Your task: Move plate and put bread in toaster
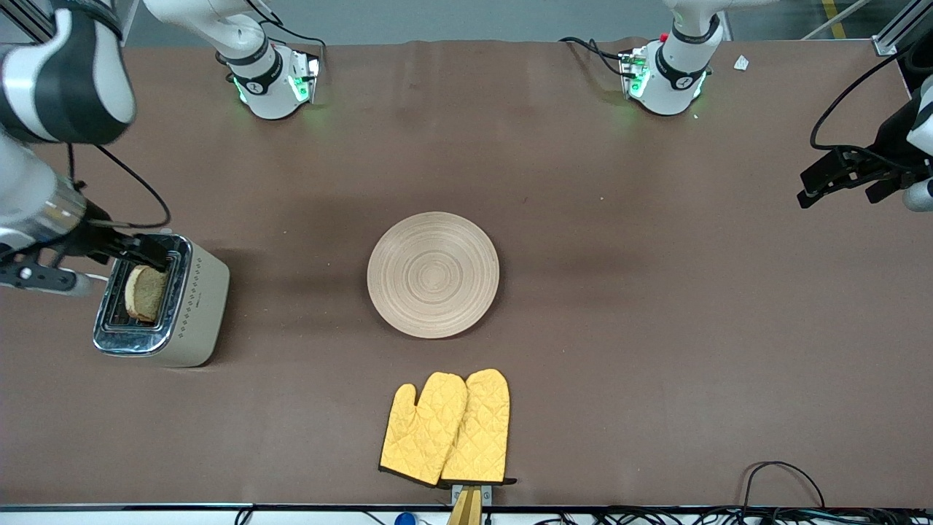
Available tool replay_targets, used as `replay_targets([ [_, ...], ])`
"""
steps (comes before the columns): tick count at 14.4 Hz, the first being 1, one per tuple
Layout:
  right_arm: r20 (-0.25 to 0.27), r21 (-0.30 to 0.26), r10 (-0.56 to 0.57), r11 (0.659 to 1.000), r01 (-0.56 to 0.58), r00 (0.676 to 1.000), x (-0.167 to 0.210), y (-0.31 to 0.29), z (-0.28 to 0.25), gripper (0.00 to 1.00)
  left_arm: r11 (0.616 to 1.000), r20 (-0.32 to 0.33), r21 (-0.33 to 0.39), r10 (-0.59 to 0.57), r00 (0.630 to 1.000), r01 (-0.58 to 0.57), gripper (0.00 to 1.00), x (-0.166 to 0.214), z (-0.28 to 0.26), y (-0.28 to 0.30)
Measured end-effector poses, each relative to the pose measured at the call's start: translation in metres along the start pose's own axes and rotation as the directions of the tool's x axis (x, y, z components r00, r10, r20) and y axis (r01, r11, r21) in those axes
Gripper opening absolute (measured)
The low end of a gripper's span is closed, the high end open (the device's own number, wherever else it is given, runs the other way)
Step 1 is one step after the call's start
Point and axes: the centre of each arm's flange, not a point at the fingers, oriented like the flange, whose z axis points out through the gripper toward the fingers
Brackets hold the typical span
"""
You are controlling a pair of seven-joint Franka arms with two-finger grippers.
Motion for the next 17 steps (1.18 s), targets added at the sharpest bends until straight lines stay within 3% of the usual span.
replay_targets([
  [7, -0.039, 0.039, -0.114, 0.993, 0.115, 0.993, -0.055, 0.099, -0.085, 1.00, 1.000, 0.016, 0.002, 0.003, 1.000, -0.003, 1.00, -0.002, 0.000, 0.001],
  [11, -0.023, 0.069, -0.111, 0.991, 0.113, 0.994, -0.083, 0.103, -0.110, 1.00, 1.000, 0.036, 0.004, 0.021, 0.999, -0.021, 1.00, -0.006, 0.001, 0.011],
  [14, 0.001, 0.124, -0.092, 0.988, 0.091, 0.996, -0.087, 0.096, -0.109, 1.00, 0.998, 0.045, 0.039, 0.056, 0.997, -0.058, 1.00, -0.010, 0.002, 0.024],
  [17, 0.005, 0.130, -0.094, 0.987, 0.093, 0.996, -0.087, 0.090, -0.108, 1.00, 0.994, 0.049, 0.063, 0.083, 0.995, -0.086, 1.00, -0.014, 0.002, 0.037],
])
